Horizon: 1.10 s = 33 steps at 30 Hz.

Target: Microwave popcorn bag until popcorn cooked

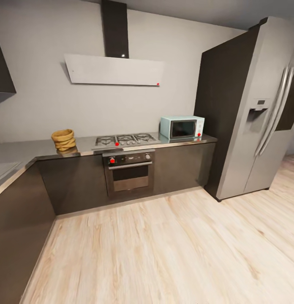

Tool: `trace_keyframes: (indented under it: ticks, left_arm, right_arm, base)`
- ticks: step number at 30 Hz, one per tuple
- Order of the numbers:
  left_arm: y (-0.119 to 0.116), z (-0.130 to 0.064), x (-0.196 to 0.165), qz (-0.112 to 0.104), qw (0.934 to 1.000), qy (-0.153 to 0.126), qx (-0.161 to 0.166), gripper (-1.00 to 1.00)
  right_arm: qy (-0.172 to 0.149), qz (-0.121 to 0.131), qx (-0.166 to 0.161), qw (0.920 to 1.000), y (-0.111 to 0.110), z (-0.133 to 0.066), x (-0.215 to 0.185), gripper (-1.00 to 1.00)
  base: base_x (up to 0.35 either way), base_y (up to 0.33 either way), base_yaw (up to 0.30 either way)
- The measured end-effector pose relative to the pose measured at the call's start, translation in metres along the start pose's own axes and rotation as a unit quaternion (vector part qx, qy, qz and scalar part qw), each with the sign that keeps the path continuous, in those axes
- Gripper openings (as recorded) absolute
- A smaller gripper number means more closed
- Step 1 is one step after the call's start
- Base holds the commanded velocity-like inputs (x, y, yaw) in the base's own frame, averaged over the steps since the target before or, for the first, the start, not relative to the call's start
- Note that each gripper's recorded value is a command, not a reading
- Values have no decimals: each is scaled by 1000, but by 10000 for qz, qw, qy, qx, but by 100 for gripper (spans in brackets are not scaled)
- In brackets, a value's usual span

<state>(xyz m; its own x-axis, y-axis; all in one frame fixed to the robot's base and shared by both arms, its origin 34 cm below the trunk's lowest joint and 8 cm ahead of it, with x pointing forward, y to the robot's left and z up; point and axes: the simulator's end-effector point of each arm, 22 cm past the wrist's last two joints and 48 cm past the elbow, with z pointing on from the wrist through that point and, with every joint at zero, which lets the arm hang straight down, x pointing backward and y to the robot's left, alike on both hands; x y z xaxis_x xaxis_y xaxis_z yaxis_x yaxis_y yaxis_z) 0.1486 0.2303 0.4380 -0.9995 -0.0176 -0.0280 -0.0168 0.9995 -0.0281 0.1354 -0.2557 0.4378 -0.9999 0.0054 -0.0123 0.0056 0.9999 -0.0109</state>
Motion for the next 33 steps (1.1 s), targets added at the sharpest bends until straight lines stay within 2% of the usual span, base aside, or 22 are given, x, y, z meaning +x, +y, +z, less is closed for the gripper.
trace_keyframes:
  ticks: [27,33]
  left_arm:
    - [0,0,0,-6,10000,0,-4,100]
    - [-1,0,0,-2,10000,1,2,100]
  right_arm:
    - [-4,11,19,10000,-3,0,0,100]
    - [0,-35,23,10000,-4,0,0,100]
  base:
    - [0,0,-219]
    - [0,0,-32]
